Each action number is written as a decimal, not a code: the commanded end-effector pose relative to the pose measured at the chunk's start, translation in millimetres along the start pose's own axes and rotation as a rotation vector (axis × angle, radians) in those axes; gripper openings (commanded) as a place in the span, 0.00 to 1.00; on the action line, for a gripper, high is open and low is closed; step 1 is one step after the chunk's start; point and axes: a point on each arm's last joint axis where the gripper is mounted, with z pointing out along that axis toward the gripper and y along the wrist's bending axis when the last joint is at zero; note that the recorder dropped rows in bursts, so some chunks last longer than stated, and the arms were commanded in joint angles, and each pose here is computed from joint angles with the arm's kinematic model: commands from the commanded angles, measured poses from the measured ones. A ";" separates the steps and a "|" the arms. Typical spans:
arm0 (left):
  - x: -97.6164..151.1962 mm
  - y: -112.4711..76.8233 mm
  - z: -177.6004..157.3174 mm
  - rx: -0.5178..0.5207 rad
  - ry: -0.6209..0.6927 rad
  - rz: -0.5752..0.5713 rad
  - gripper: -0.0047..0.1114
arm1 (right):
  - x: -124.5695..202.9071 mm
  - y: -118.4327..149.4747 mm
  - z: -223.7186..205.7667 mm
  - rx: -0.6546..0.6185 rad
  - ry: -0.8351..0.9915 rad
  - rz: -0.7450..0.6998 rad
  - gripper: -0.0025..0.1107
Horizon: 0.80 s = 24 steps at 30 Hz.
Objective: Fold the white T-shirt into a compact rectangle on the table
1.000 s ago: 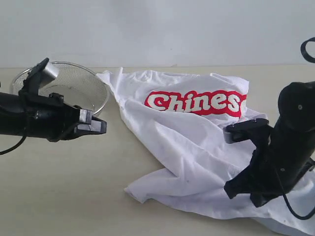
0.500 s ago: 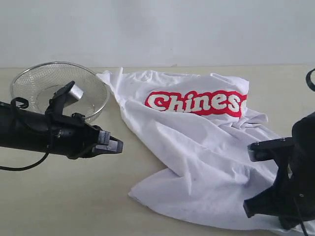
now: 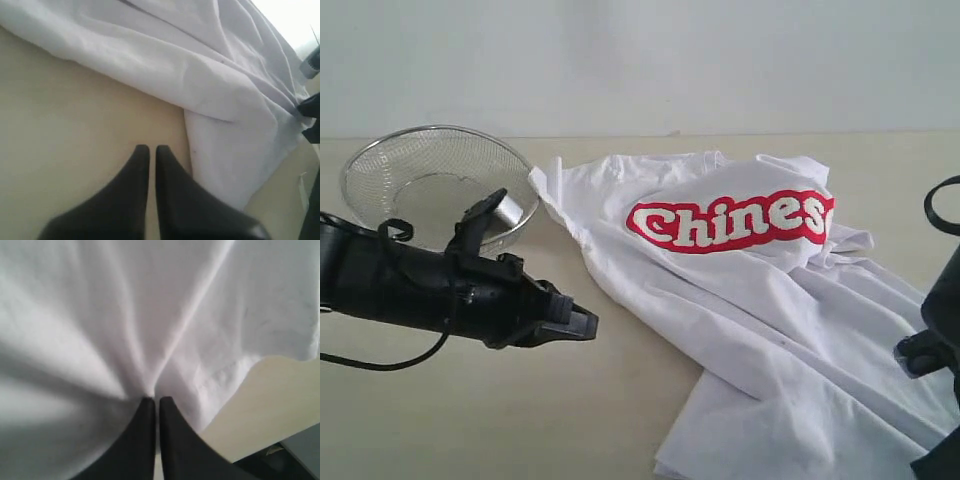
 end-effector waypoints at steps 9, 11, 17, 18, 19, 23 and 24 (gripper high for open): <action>5.9 -21.6 15.2 0.024 0.044 0.055 0.08 | -19.6 -5.1 -75.5 -0.318 -0.376 0.000 0.02; 1.2 -19.6 16.7 0.004 0.026 0.046 0.08 | -26.8 -2.9 -77.7 -0.333 -0.416 -0.003 0.02; -12.6 -15.4 32.1 0.039 0.044 -0.032 0.08 | -41.5 8.2 -65.7 -0.340 -0.408 -0.026 0.02; -13.7 -13.6 35.0 0.038 0.056 -0.049 0.08 | -43.1 9.8 -63.4 -0.340 -0.403 -0.029 0.02; -15.2 -11.9 38.6 0.039 0.078 -0.057 0.08 | -44.3 11.0 -61.8 -0.340 -0.399 -0.031 0.02; -17.4 -5.0 50.8 0.044 0.129 -0.098 0.08 | -50.1 15.3 -58.1 -0.349 -0.420 -0.046 0.02; -18.0 -3.6 52.8 0.043 0.130 -0.099 0.08 | -51.4 16.5 -56.8 -0.350 -0.422 -0.050 0.02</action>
